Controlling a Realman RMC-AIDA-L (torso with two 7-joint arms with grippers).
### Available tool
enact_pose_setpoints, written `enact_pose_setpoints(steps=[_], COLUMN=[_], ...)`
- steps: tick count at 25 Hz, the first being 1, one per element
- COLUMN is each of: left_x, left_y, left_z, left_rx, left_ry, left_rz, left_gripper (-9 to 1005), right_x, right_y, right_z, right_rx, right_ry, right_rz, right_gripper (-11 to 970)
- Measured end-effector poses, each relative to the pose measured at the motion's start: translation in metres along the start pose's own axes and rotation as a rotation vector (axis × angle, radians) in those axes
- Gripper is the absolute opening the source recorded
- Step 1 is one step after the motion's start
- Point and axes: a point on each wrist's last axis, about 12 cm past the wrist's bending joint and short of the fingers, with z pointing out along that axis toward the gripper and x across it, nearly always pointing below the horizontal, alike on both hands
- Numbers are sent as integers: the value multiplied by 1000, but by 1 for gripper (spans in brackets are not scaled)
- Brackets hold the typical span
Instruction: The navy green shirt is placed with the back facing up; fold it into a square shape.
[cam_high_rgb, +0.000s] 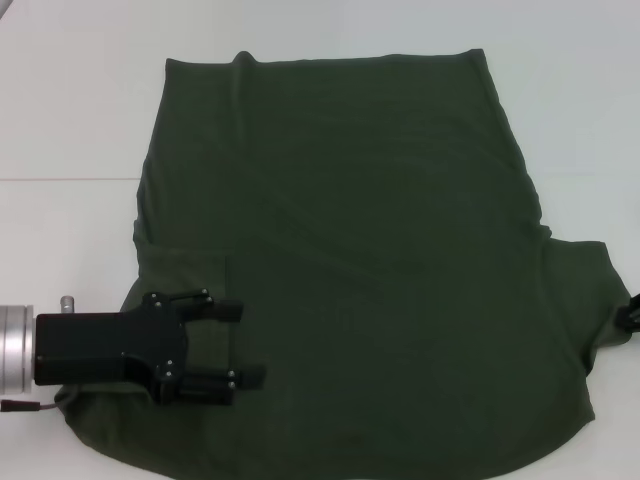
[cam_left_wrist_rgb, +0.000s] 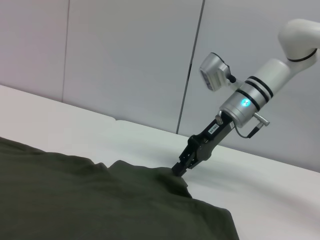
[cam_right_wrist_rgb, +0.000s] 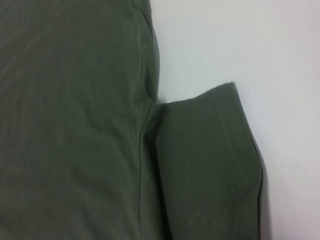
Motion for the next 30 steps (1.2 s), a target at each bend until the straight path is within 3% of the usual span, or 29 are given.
enact_pose_setpoints(steps=[10,13,18,30], left_x=[-2,-2,-2,-2], left_y=[1,1,1,0], left_z=[0,0,1,0], left_rx=[-5,-4,-2,3], left_ry=[-11,-12,-13,-13], left_rz=[2,1,0,-1], left_gripper=[903,903,903,903], right_x=[0,0,0,-2], right_y=[3,3,2,-6], right_z=[0,-1,-3,-19], right_rx=[6,5,-9,-2], right_ry=[19,20,16,31], right_rz=[-39,-43,-46,-21], right_gripper=[133,57,15,200])
